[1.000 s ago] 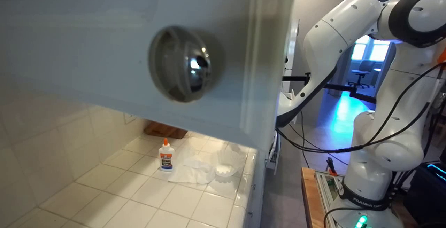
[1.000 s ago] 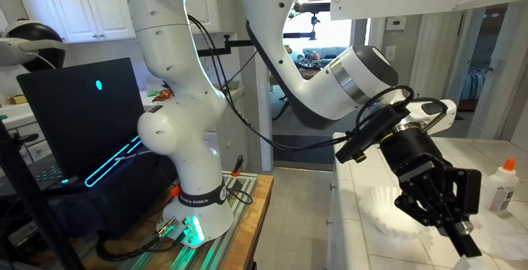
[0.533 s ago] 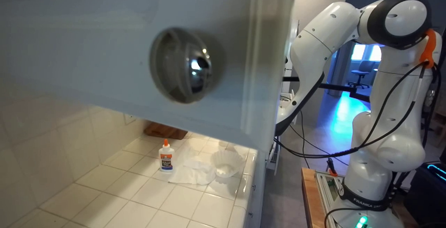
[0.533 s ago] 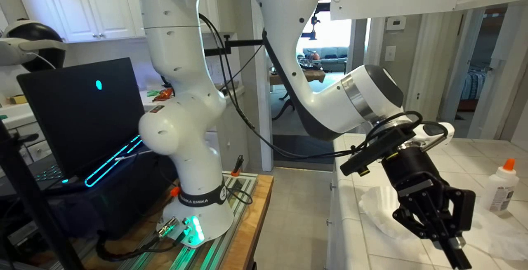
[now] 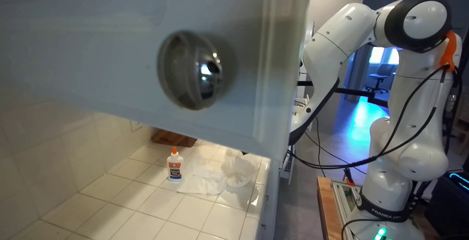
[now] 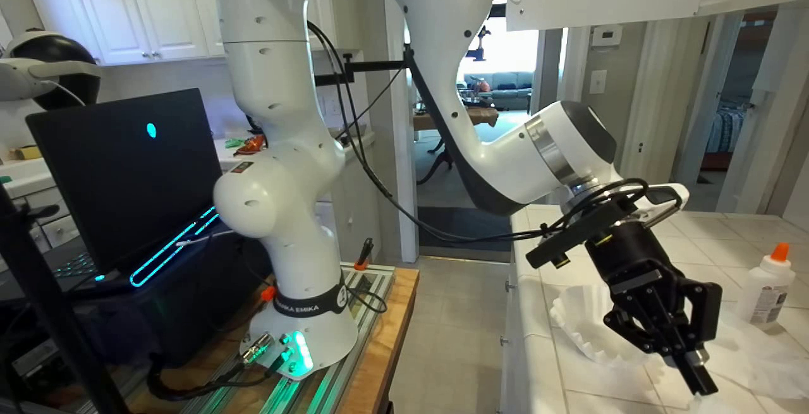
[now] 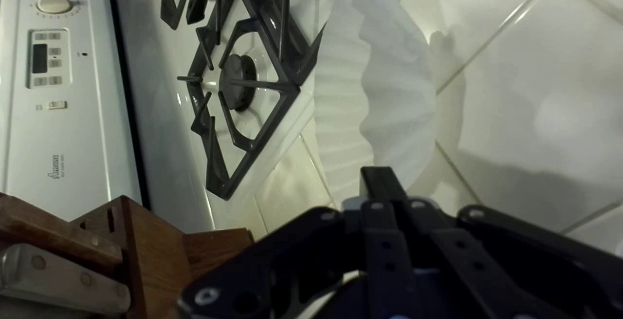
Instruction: Remove some cupcake liners from the bunch
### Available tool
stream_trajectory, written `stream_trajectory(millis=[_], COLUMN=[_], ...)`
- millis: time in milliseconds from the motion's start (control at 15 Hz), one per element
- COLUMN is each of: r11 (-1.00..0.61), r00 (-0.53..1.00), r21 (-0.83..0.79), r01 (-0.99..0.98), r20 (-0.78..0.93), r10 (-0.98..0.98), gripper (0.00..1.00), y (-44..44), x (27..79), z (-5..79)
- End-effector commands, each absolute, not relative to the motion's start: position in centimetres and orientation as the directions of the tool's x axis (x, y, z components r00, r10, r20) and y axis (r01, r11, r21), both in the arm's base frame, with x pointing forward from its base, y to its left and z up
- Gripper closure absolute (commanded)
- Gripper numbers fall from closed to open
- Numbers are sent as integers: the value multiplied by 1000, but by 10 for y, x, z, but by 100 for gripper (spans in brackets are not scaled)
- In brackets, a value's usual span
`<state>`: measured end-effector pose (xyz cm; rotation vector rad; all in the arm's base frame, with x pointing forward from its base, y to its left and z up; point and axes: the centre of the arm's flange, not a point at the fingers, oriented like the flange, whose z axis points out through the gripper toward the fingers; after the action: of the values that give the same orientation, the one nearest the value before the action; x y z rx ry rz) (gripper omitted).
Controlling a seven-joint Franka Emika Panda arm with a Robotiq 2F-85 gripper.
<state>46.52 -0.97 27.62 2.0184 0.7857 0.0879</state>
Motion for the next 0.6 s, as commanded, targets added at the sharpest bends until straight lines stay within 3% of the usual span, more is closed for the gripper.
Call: stream_trajectory(millis=[0, 67, 267, 533], r11=[-354, -359, -374, -428], r00=[771, 770, 751, 717], r21=[782, 776, 767, 723], r01=[512, 518, 521, 543], r20=[-238, -240, -202, -134], r10=[590, 592, 629, 684], gripper=[100, 74, 61, 33], y=[-10, -9, 2, 25], x=[469, 468, 465, 444], z=[259, 258, 273, 313])
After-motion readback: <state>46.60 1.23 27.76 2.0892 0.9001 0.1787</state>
